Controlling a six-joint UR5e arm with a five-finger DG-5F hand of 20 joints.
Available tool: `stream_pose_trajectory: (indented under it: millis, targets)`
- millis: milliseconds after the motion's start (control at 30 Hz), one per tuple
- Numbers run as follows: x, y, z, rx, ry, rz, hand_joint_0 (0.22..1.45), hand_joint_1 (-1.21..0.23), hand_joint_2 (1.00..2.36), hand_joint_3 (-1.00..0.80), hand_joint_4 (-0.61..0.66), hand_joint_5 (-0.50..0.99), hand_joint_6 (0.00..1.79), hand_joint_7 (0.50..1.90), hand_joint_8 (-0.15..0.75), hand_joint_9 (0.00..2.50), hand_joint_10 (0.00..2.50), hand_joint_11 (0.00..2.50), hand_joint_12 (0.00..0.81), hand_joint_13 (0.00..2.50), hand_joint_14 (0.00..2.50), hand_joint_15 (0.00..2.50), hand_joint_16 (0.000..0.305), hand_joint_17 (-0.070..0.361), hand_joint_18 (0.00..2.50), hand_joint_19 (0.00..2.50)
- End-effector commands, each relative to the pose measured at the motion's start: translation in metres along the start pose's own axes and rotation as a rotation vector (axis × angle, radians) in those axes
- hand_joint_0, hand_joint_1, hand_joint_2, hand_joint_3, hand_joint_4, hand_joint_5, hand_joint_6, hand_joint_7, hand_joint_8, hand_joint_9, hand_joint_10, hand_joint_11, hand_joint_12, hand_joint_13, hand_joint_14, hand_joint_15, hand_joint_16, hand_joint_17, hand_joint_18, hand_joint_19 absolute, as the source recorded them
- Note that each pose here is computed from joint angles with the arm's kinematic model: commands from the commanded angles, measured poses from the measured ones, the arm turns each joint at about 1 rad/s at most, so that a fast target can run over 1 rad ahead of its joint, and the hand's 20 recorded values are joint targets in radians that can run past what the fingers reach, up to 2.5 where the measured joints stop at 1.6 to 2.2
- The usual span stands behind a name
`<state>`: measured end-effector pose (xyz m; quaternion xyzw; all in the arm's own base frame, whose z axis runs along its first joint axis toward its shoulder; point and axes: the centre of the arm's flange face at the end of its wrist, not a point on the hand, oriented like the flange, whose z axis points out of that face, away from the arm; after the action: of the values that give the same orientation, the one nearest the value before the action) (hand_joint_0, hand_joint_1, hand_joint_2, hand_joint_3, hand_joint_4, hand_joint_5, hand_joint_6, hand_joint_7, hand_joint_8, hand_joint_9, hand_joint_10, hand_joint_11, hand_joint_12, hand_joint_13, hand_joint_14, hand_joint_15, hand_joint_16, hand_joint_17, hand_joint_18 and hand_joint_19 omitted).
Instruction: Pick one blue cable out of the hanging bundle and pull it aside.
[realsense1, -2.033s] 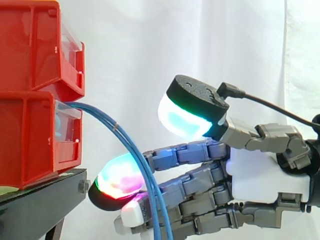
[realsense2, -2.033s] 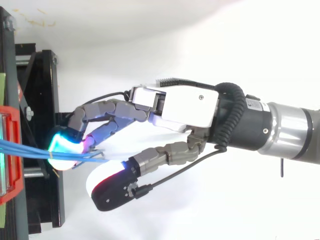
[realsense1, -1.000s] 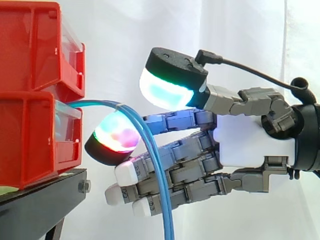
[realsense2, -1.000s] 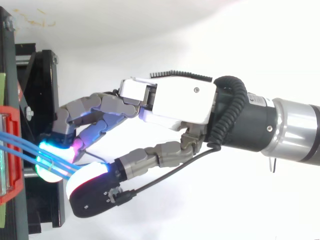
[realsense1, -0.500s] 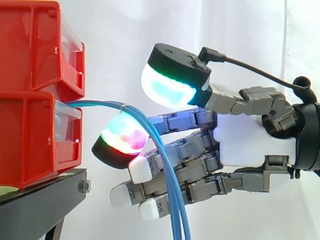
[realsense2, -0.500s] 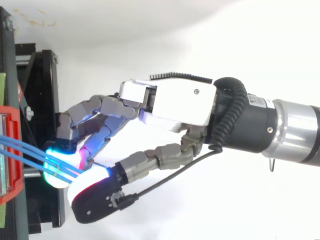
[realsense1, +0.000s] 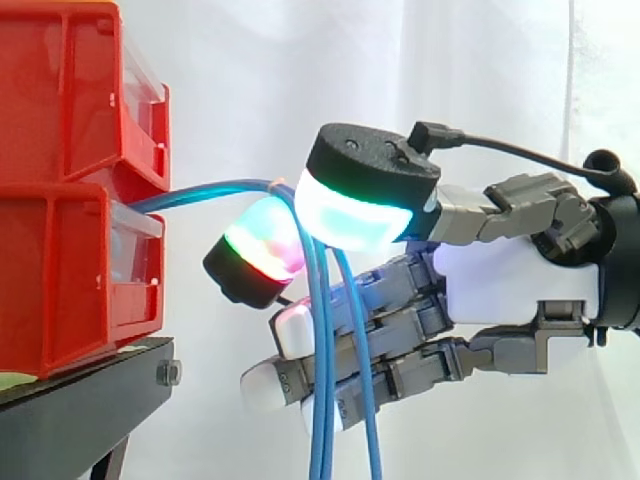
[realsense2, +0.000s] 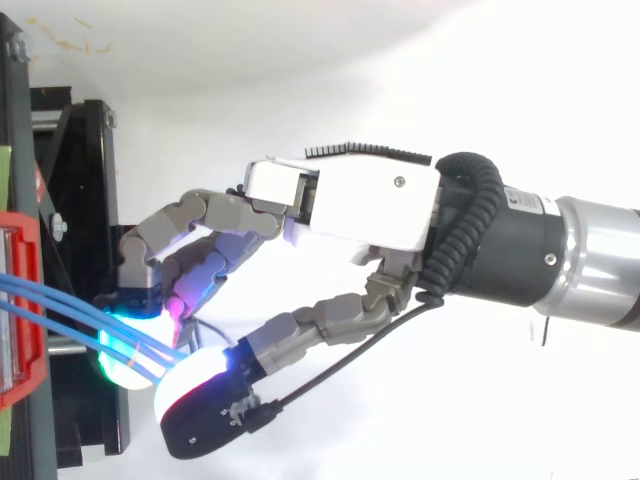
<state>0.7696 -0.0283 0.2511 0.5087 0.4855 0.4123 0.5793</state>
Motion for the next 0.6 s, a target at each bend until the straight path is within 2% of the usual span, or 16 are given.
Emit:
stream_pose_trajectory:
  millis: [0,33,67,167,267,467,567]
  targets:
    - [-0.0008,0.0079,-0.0021,0.000,0.001,0.001,0.71,-0.87,1.00,-0.50,-0.11,-0.19,0.95,0.83,0.224,0.93,0.02,0.52,0.321,0.69,0.01,0.36,0.039,0.089,0.66,0.46]
    - [-0.0014,0.0096,-0.0029,0.002,0.002,-0.002,0.66,-0.87,1.00,-0.50,-0.02,-0.18,0.95,0.76,0.229,0.92,0.02,0.53,0.325,0.69,0.01,0.36,0.040,0.090,0.65,0.48]
    - [-0.0017,0.0110,-0.0032,0.004,0.002,-0.001,0.63,-0.87,1.00,-0.50,0.00,-0.18,0.94,0.75,0.241,0.93,0.02,0.54,0.330,0.69,0.01,0.37,0.041,0.091,0.64,0.49]
    - [-0.0018,0.0100,-0.0038,0.008,0.003,-0.003,0.52,-0.83,1.00,-0.50,0.03,-0.18,0.93,0.76,0.274,0.95,0.02,0.55,0.356,0.69,0.01,0.39,0.045,0.102,0.65,0.51]
    - [-0.0014,0.0090,-0.0035,0.008,0.004,-0.007,0.46,-0.71,1.00,-0.50,0.04,-0.17,0.92,0.77,0.298,0.98,0.01,0.56,0.381,0.71,0.01,0.40,0.051,0.114,0.67,0.52]
    - [-0.0017,0.0107,-0.0034,0.007,0.002,-0.007,0.50,-0.52,1.00,-0.50,0.03,-0.16,0.90,0.84,0.303,1.01,0.02,0.56,0.373,0.71,0.01,0.42,0.049,0.110,0.64,0.56]
    - [-0.0014,0.0089,-0.0036,0.009,0.004,-0.006,0.56,-0.53,1.00,-0.44,0.02,-0.15,0.91,0.88,0.288,1.03,0.02,0.57,0.348,0.72,0.02,0.44,0.045,0.102,0.61,0.59]
